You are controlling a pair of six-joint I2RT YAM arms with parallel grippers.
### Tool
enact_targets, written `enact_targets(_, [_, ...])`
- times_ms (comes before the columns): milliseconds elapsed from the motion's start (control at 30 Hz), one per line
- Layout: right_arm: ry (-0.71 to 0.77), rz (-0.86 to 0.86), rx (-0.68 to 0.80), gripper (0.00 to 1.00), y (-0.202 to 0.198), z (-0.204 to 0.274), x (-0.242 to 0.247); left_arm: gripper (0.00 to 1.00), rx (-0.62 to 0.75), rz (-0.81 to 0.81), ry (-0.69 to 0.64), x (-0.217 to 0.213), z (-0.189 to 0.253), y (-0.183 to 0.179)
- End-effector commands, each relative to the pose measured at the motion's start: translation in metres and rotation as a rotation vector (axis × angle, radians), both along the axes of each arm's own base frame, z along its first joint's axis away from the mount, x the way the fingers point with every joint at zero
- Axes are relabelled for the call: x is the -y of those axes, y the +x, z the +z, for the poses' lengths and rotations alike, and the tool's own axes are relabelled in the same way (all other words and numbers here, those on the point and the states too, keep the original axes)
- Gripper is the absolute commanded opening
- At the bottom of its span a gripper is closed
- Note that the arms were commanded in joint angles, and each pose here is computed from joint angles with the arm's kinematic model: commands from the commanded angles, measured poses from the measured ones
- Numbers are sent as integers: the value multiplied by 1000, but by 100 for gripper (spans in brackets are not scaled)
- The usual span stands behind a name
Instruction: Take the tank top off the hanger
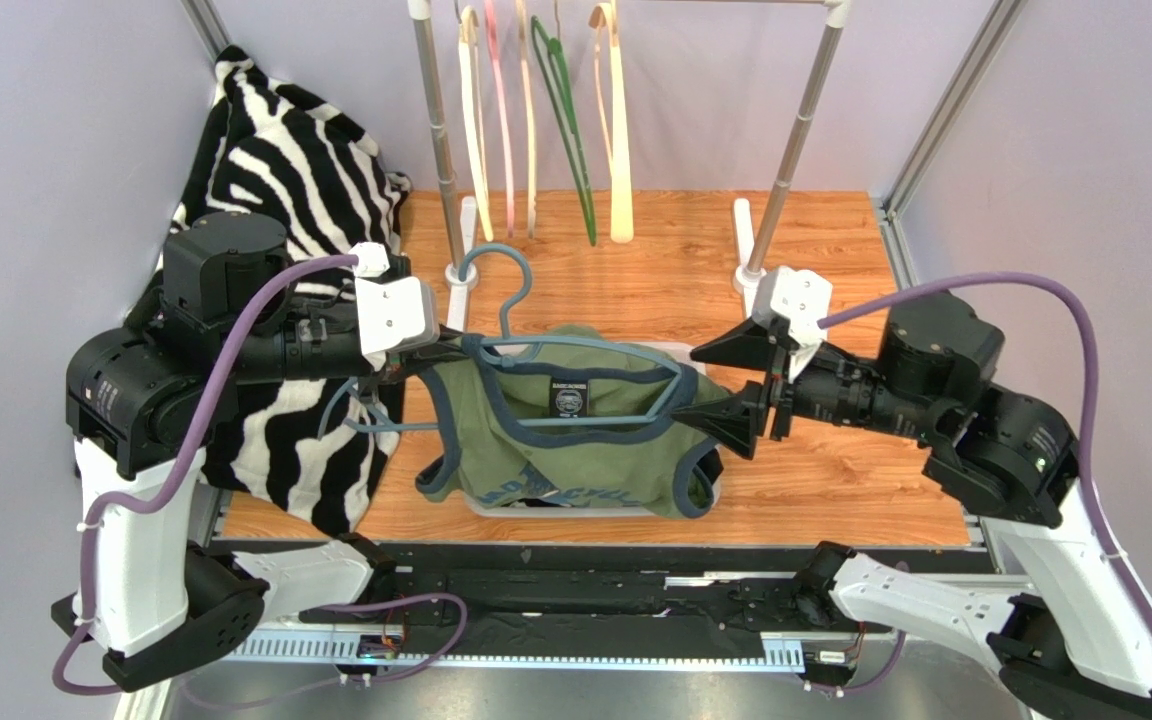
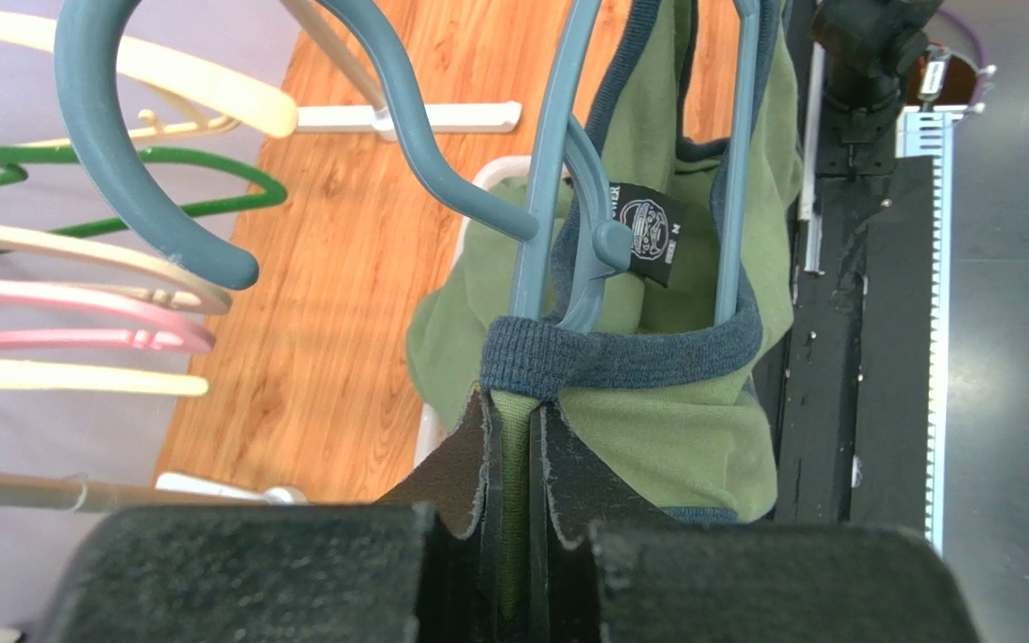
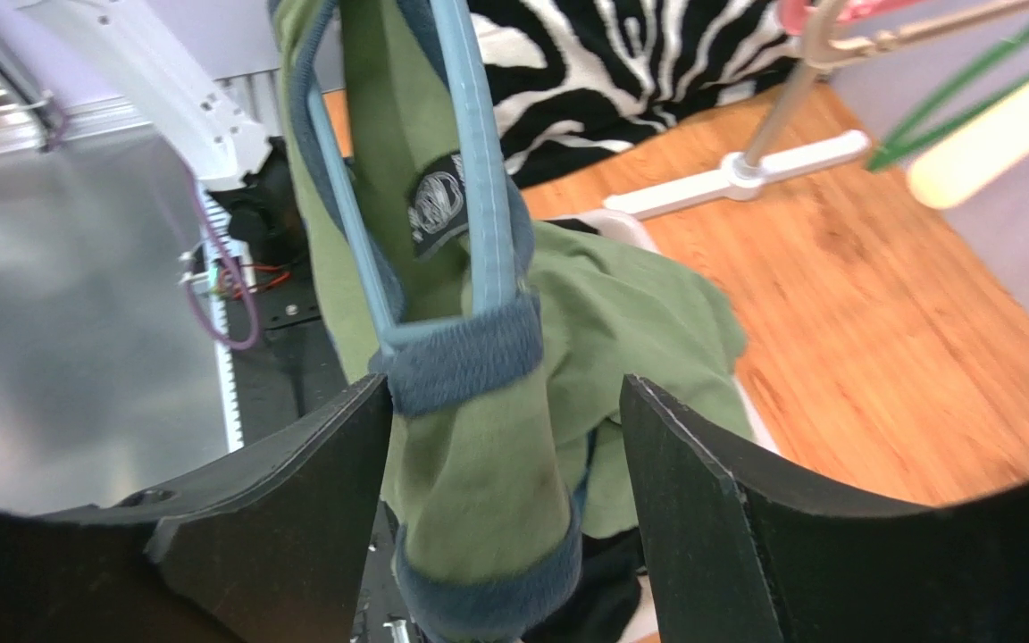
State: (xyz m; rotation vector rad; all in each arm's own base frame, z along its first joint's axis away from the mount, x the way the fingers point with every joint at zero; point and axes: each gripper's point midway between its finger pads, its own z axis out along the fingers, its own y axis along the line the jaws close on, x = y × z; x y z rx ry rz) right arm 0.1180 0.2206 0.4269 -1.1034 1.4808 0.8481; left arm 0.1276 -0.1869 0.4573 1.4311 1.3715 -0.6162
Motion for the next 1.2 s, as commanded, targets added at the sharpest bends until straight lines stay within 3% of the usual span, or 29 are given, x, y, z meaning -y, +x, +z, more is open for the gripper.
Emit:
enact_targets(0, [34,-107,74,68,12,9,15,0,-12,57,10,-8,-3,1])
enact_targets(200, [15,-97,60,59,10,0,15,0,86,107,1,-14,12,12])
enact_targets(500, [-7,-83,40,8,15,-5,6,0,142,117,-16,-19,25,11])
enact_targets(633, [-16,-95,37,0,18,-9,6,0,132,97,-16,-19,23,5])
enact_targets(1167, [-42,-342,-2,0,30,-46,50,0,189,167,-44,-25,43,15])
